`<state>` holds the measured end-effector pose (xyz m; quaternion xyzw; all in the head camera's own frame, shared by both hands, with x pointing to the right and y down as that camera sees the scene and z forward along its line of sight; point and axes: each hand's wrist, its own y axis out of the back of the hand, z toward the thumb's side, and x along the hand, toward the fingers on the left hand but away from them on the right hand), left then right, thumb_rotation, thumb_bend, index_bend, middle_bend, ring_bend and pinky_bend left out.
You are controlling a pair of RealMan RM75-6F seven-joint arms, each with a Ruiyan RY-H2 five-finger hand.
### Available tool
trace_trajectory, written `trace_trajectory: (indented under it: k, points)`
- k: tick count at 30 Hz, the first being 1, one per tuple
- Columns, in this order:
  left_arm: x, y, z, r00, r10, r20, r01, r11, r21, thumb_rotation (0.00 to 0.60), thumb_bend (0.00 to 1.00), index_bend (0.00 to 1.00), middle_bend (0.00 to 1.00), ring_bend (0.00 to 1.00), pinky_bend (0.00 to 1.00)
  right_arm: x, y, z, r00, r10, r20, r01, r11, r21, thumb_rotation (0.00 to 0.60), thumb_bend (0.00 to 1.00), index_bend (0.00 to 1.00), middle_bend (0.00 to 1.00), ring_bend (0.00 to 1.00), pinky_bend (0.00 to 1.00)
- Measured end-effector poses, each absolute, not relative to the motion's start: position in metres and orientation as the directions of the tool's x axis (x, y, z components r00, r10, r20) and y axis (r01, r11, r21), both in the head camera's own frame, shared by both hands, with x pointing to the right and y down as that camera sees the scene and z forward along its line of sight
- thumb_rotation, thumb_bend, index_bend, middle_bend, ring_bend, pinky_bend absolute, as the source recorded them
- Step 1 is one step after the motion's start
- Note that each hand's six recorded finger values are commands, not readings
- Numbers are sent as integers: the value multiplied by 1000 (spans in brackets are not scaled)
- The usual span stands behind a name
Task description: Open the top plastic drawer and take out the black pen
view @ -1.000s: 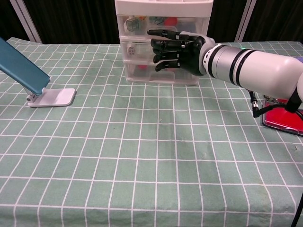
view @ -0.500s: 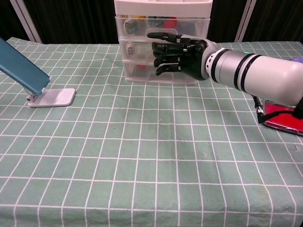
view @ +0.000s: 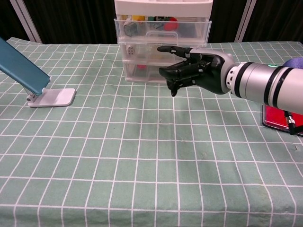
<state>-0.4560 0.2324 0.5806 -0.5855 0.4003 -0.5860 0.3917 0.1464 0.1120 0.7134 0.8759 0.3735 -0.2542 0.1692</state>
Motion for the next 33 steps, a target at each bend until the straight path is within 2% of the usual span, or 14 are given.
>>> trace_trajectory:
  k: [7,11,14,19,26,33]
  points:
    - [-456,232,581,-7,-928,371,-11,-371,-928,600,0,118,73,85,199,167,114,683,600,603,-526,601,-773,-201,600,327,80,725,660,698]
    - [-455,231,582,-4,-928,373,-12,-373,-928,600,0,118,73,86,199,178,107,656,589,650,-480,511,-760,-401,600,327,113,775,716,770]
    - [-453,230,582,1,-928,372,-12,-372,-928,600,0,118,73,85,199,185,97,642,569,680,-463,461,-729,-505,600,327,124,796,738,788]
    - [-452,229,583,2,-927,374,-13,-374,-927,600,0,118,73,86,198,191,80,636,524,707,-476,430,-701,-568,600,327,125,801,740,808]
    - [-451,228,585,3,-926,378,-13,-378,-926,600,0,118,74,86,198,186,58,647,479,717,-507,396,-692,-604,600,342,125,803,740,814]
    - [-451,226,586,5,-924,382,-10,-382,-924,600,0,118,73,85,198,183,51,657,458,707,-539,386,-705,-596,600,342,125,803,740,817]
